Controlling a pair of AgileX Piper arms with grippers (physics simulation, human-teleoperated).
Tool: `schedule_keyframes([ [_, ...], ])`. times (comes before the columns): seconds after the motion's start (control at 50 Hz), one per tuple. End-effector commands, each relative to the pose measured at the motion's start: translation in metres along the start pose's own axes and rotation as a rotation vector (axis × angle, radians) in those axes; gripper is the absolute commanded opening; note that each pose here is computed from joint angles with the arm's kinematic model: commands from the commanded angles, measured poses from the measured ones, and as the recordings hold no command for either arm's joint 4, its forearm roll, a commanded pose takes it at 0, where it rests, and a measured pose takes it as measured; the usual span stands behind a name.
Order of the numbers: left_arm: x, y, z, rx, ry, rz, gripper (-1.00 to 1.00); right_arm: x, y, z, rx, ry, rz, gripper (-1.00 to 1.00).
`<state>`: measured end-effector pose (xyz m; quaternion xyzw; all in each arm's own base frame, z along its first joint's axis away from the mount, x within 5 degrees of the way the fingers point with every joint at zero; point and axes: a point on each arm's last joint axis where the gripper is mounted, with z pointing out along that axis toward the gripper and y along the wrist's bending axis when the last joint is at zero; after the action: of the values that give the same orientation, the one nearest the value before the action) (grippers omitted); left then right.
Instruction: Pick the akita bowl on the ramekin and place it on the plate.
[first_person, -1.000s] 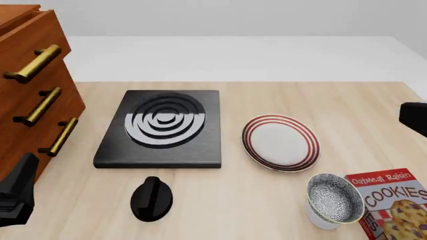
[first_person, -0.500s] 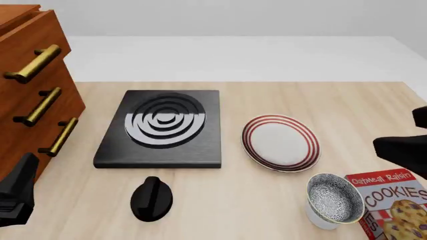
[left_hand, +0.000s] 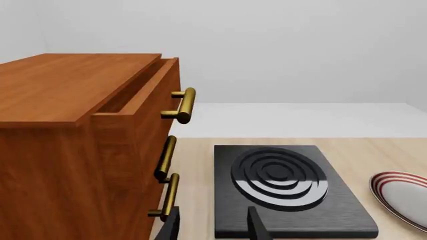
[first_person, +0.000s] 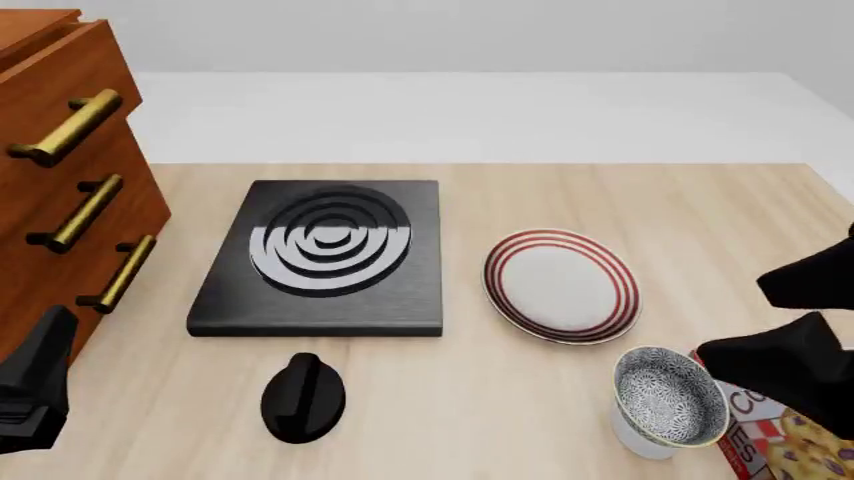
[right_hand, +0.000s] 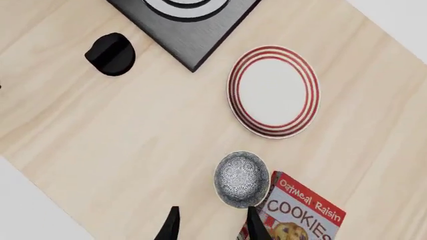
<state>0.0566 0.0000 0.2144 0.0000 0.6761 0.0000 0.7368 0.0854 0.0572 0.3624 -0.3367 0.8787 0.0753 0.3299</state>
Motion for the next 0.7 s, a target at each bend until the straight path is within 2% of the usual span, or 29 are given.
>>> schedule_keyframes([
  [0.02, 0.0, 0.0, 0.0, 0.0, 0.0, 0.0, 1.0, -0.003, 0.002, 0.011, -0.02, 0.052, -0.029, 1.0],
  [0.08, 0.0, 0.0, 0.0, 0.0, 0.0, 0.0, 1.0, -0.002, -0.005, 0.019, 0.012, 0.064, -0.046, 1.0],
  [0.1, 0.0, 0.0, 0.0, 0.0, 0.0, 0.0, 1.0, -0.003, -0.005, 0.021, 0.01, 0.061, -0.052, 1.0],
  [0.12, 0.0, 0.0, 0.0, 0.0, 0.0, 0.0, 1.0, 0.001, -0.003, 0.033, -0.002, 0.084, -0.088, 1.0],
  [0.2, 0.0, 0.0, 0.0, 0.0, 0.0, 0.0, 1.0, 0.001, -0.002, 0.042, -0.011, 0.096, -0.103, 1.0],
  [0.26, 0.0, 0.0, 0.0, 0.0, 0.0, 0.0, 1.0, 0.006, -0.01, 0.046, 0.021, 0.116, -0.168, 1.0],
  [0.28, 0.0, 0.0, 0.0, 0.0, 0.0, 0.0, 1.0, 0.001, -0.01, 0.047, 0.019, 0.113, -0.152, 1.0],
  [0.46, 0.0, 0.0, 0.0, 0.0, 0.0, 0.0, 1.0, 0.004, -0.009, 0.067, -0.004, 0.162, -0.178, 1.0],
  [0.7, 0.0, 0.0, 0.0, 0.0, 0.0, 0.0, 1.0, 0.0, -0.011, 0.071, -0.004, 0.175, -0.18, 1.0],
])
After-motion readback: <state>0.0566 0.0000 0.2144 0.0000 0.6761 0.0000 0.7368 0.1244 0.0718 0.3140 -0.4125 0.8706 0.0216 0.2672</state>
